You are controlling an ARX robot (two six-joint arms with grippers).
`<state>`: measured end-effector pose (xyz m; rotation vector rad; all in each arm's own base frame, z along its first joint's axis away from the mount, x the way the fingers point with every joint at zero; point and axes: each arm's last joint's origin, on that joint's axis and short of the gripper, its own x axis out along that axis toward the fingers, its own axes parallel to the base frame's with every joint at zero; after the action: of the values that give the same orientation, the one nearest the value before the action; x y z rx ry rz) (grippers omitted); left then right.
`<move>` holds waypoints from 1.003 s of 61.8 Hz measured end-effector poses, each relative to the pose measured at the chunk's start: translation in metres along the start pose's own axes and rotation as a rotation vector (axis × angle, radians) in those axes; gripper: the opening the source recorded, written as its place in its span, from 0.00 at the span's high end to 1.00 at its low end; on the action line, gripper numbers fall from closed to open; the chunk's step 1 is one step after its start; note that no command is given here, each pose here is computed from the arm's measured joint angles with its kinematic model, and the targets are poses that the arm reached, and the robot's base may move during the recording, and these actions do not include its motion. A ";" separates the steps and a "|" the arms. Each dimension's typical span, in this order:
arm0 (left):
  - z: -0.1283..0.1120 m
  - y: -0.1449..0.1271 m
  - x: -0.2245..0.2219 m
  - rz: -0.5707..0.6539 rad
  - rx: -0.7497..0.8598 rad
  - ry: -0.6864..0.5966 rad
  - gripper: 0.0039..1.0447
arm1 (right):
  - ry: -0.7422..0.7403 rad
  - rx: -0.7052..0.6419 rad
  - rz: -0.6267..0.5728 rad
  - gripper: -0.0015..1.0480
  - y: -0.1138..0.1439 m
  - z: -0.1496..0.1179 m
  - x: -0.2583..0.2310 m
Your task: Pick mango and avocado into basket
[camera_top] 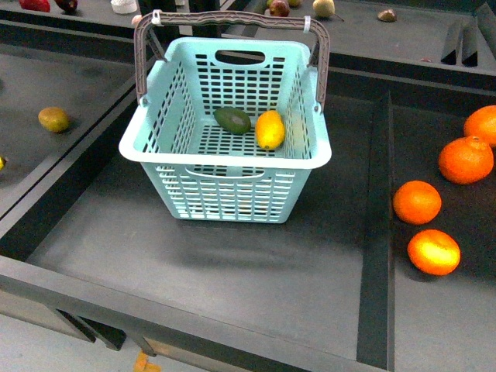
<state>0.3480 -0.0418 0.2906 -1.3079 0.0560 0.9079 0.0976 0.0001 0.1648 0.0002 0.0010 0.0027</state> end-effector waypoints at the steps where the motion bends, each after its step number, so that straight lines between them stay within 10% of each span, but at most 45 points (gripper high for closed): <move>1: 0.001 0.002 -0.002 0.001 0.009 -0.008 0.07 | 0.000 0.000 0.000 0.07 0.000 0.000 0.000; 15: 0.024 0.011 -0.029 -0.025 0.086 0.003 0.10 | 0.000 0.000 0.000 0.07 0.000 0.000 0.000; 21: 0.031 0.038 -0.023 -0.437 0.413 0.320 0.29 | 0.000 0.000 -0.002 0.07 0.000 0.000 0.000; 30: 0.048 0.085 -0.034 -0.888 1.041 0.075 0.60 | 0.000 0.000 0.000 0.07 0.000 0.000 0.000; 41: 0.061 0.135 -0.036 -0.898 1.271 -0.023 0.98 | 0.000 0.000 -0.001 0.07 0.000 0.000 0.000; 62: 0.084 0.188 -0.046 -0.904 1.295 -0.042 0.98 | 0.000 0.000 0.000 0.07 0.000 0.000 0.000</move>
<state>0.1673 -0.0003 0.1893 -0.0174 0.0059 -0.0015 0.0976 0.0001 0.1648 0.0002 0.0010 0.0023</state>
